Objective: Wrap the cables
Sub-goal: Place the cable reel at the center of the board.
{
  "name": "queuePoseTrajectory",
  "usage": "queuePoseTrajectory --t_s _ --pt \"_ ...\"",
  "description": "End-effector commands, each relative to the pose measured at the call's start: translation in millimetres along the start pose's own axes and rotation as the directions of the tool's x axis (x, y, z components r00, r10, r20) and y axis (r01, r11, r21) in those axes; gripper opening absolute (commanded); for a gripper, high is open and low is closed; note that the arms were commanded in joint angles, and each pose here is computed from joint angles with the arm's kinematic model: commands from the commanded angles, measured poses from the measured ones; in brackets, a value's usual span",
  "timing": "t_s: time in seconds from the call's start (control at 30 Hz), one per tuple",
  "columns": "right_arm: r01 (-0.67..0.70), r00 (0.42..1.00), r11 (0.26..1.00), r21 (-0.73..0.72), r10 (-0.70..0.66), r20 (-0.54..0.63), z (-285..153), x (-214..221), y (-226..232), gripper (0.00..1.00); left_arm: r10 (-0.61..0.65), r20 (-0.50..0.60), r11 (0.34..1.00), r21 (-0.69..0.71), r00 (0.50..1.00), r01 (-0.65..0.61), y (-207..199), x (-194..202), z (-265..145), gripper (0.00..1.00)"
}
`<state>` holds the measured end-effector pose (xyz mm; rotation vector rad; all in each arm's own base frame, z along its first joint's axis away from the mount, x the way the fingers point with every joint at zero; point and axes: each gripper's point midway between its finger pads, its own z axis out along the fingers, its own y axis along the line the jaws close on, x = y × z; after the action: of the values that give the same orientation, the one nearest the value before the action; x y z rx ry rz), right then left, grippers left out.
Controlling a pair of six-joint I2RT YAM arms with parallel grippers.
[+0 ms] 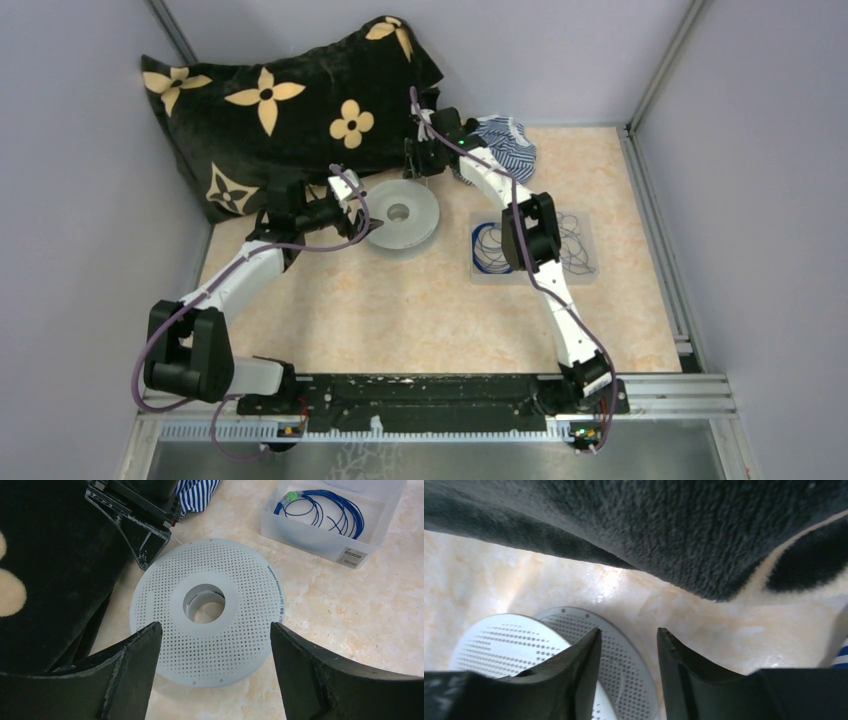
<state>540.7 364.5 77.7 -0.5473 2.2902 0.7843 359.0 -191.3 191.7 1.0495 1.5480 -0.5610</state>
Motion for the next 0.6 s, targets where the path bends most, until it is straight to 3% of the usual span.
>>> queuePoseTrajectory --t_s 0.0,0.27,0.57 --pt "0.139 0.981 0.989 0.045 -0.144 0.129 -52 -63 22 0.5 0.034 0.014 0.999 0.0 0.999 -0.034 -2 -5 -1 0.85" --pt "0.189 0.961 0.972 0.138 -0.212 0.177 -97 -92 11 0.62 0.048 0.018 0.999 -0.009 0.999 -0.048 0 -8 -2 0.85" --pt "0.163 0.952 0.955 0.246 -0.218 0.217 -169 -116 -25 0.79 0.013 0.0 0.986 -0.167 1.0 -0.012 31 -17 -8 0.89"
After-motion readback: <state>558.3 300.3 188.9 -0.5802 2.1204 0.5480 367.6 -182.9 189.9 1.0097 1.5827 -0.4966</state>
